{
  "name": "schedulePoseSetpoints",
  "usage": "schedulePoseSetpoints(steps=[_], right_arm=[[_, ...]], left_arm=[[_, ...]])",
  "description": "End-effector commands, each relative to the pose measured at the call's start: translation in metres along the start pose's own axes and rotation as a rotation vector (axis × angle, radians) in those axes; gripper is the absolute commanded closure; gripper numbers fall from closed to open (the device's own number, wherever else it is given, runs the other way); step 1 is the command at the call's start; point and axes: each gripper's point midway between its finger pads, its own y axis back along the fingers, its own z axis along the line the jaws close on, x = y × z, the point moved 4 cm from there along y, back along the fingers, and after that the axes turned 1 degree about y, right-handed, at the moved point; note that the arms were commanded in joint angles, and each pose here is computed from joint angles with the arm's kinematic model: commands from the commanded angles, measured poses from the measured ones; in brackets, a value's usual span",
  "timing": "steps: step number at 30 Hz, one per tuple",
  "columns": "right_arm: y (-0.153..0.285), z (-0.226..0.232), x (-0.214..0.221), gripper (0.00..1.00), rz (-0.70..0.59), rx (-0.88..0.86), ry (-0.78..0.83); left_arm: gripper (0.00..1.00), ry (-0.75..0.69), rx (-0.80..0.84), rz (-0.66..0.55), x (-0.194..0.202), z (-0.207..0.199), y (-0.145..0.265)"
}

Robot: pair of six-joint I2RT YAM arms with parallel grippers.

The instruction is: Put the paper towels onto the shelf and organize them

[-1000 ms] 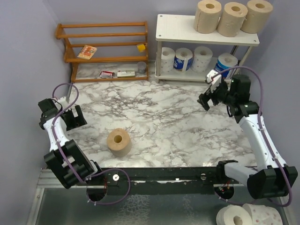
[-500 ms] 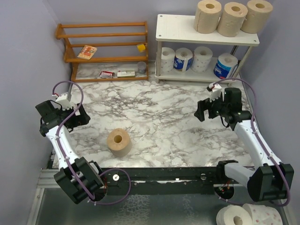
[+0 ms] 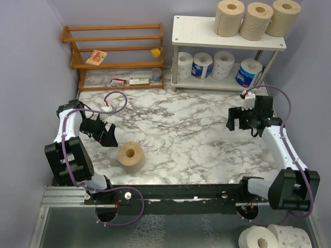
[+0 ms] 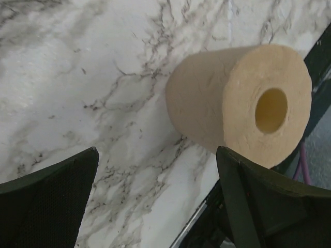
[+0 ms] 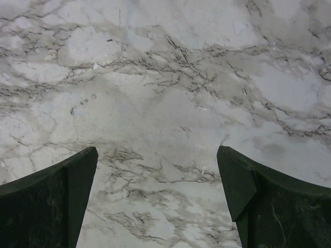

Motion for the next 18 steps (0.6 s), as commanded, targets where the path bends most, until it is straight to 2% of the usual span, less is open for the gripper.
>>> schedulePoseSetpoints(steps=[1,3,9,18], right_arm=[[-0.001,-0.017,0.008,0.00,0.036,0.023,-0.048],[0.003,-0.026,0.009,0.00,0.027,0.041,-0.068],[0.023,-0.049,0.009,0.00,-0.038,0.098,-0.115],[0.025,-0.055,0.014,0.00,-0.052,0.092,-0.141]], left_arm=[[0.01,-0.142,0.147,0.169,0.033,-0.029,0.009],[0.01,-0.183,0.152,0.151,0.036,-0.034,0.007],[0.01,-0.155,0.225,0.059,0.025,-0.052,-0.005],[0.01,-0.156,0.276,0.035,0.024,-0.060,-0.014]])
